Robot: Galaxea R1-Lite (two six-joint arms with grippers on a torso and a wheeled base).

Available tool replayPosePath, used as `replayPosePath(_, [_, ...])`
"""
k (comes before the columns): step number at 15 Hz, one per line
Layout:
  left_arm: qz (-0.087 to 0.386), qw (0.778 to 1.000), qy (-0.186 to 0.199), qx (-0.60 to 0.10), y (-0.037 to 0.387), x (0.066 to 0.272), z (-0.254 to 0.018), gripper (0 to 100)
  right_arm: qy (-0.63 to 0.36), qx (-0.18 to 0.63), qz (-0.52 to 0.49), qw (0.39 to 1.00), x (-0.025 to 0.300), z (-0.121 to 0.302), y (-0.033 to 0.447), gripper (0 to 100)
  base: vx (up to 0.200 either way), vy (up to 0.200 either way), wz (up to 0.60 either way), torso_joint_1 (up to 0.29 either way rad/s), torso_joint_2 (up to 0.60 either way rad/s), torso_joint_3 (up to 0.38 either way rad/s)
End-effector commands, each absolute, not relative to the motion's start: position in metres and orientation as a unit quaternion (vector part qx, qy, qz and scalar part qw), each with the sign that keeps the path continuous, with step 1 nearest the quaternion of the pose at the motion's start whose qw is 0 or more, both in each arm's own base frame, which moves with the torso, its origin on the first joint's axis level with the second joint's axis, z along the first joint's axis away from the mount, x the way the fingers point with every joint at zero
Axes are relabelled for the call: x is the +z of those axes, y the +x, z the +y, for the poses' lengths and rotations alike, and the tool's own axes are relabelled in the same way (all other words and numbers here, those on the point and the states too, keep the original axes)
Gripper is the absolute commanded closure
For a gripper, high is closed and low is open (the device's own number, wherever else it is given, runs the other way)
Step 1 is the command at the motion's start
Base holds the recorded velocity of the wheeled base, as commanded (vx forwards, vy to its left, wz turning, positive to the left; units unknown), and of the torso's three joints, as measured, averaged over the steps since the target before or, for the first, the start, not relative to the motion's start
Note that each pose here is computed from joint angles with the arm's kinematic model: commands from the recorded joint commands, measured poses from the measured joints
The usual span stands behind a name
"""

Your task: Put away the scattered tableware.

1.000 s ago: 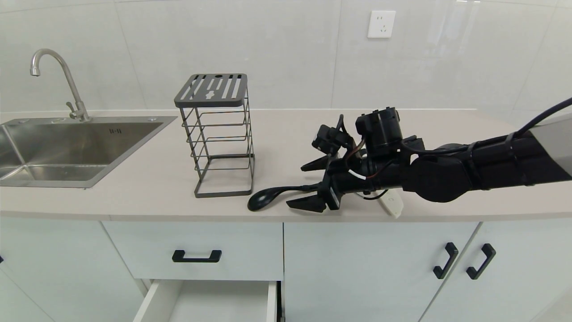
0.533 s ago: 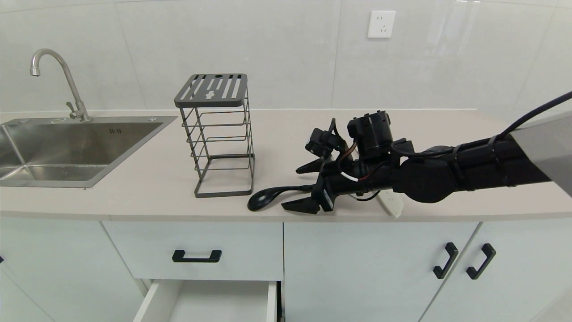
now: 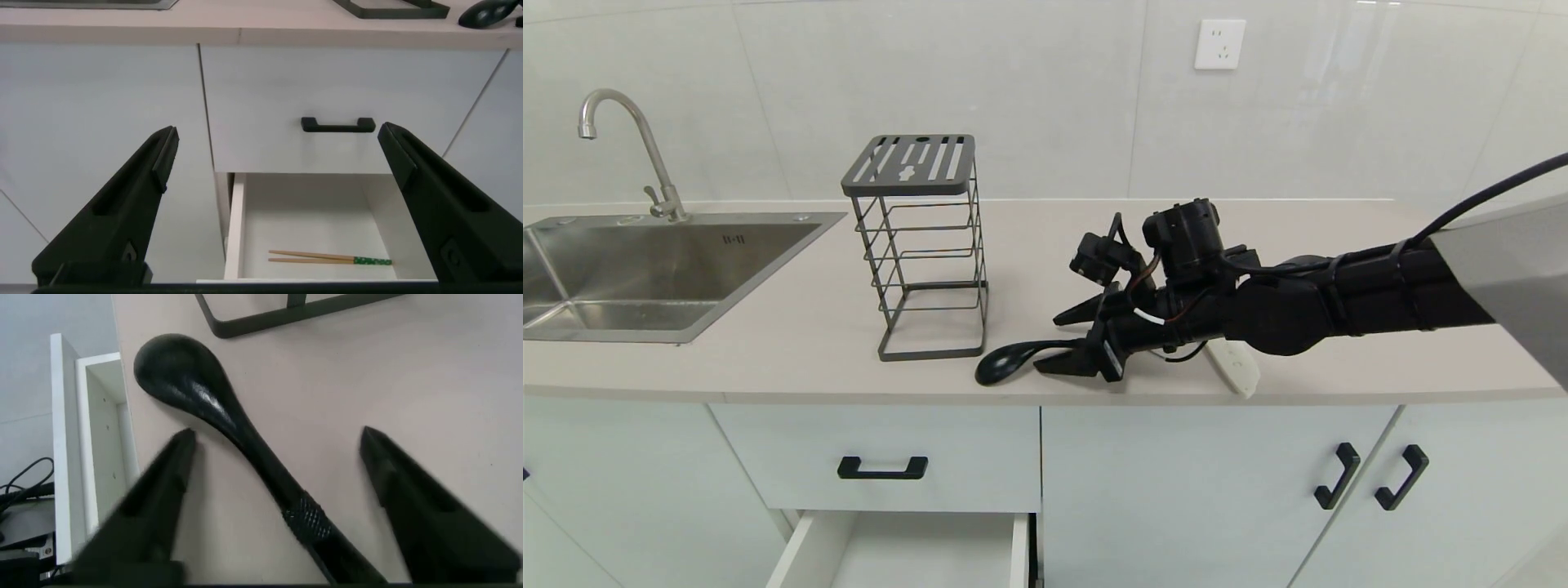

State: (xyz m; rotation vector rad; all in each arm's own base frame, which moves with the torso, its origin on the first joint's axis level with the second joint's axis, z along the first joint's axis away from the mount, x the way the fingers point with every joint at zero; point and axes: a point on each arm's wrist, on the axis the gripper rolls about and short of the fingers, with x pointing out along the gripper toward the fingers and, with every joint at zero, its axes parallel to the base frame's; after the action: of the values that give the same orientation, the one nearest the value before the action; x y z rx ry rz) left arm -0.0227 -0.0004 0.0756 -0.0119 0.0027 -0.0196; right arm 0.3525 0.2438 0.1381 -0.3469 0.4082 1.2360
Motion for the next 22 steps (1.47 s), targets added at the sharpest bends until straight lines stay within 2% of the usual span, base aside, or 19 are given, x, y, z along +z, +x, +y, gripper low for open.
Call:
replayPosePath(1, [0.002, 1.0, -0.006, -0.01, -0.023, 0.075, 0.0, 0, -0.161, 0.571, 0.183, 0.784, 0.14, 0.244, 0.356, 100, 0.0, 0.0, 0.0, 0.0, 0.0, 0.0])
replayPosePath(9, [0.002, 1.0, -0.006, -0.01, -0.023, 0.075, 0.0, 0, -0.161, 0.565, 0.179, 0.789, 0.144, 0.239, 0.357, 100, 0.0, 0.0, 0.0, 0.0, 0.0, 0.0])
replayPosePath(10, [0.002, 1.0, -0.006, -0.01, -0.023, 0.075, 0.0, 0, -0.162, 0.564, 0.164, 0.793, 0.16, 0.235, 0.352, 100, 0.0, 0.0, 0.0, 0.0, 0.0, 0.0])
replayPosePath(12, [0.002, 1.0, -0.006, -0.01, -0.023, 0.076, 0.0, 0, -0.163, 0.564, 0.159, 0.794, 0.166, 0.234, 0.349, 100, 0.0, 0.0, 0.0, 0.0, 0.0, 0.0])
replayPosePath(16, [0.002, 1.0, -0.006, -0.01, -0.023, 0.075, 0.0, 0, -0.167, 0.581, 0.147, 0.783, 0.195, 0.228, 0.309, 100, 0.0, 0.0, 0.0, 0.0, 0.0, 0.0])
replayPosePath(19, [0.002, 1.0, -0.006, -0.01, -0.023, 0.076, 0.0, 0, -0.175, 0.619, 0.157, 0.75, 0.193, 0.237, 0.261, 100, 0.0, 0.0, 0.0, 0.0, 0.0, 0.0])
replayPosePath(20, [0.002, 1.0, -0.006, -0.01, -0.023, 0.075, 0.0, 0, -0.175, 0.621, 0.159, 0.747, 0.193, 0.238, 0.259, 100, 0.0, 0.0, 0.0, 0.0, 0.0, 0.0])
replayPosePath(22, [0.002, 1.0, -0.006, -0.01, -0.023, 0.075, 0.0, 0, -0.181, 0.661, 0.161, 0.71, 0.186, 0.267, 0.223, 100, 0.0, 0.0, 0.0, 0.0, 0.0, 0.0])
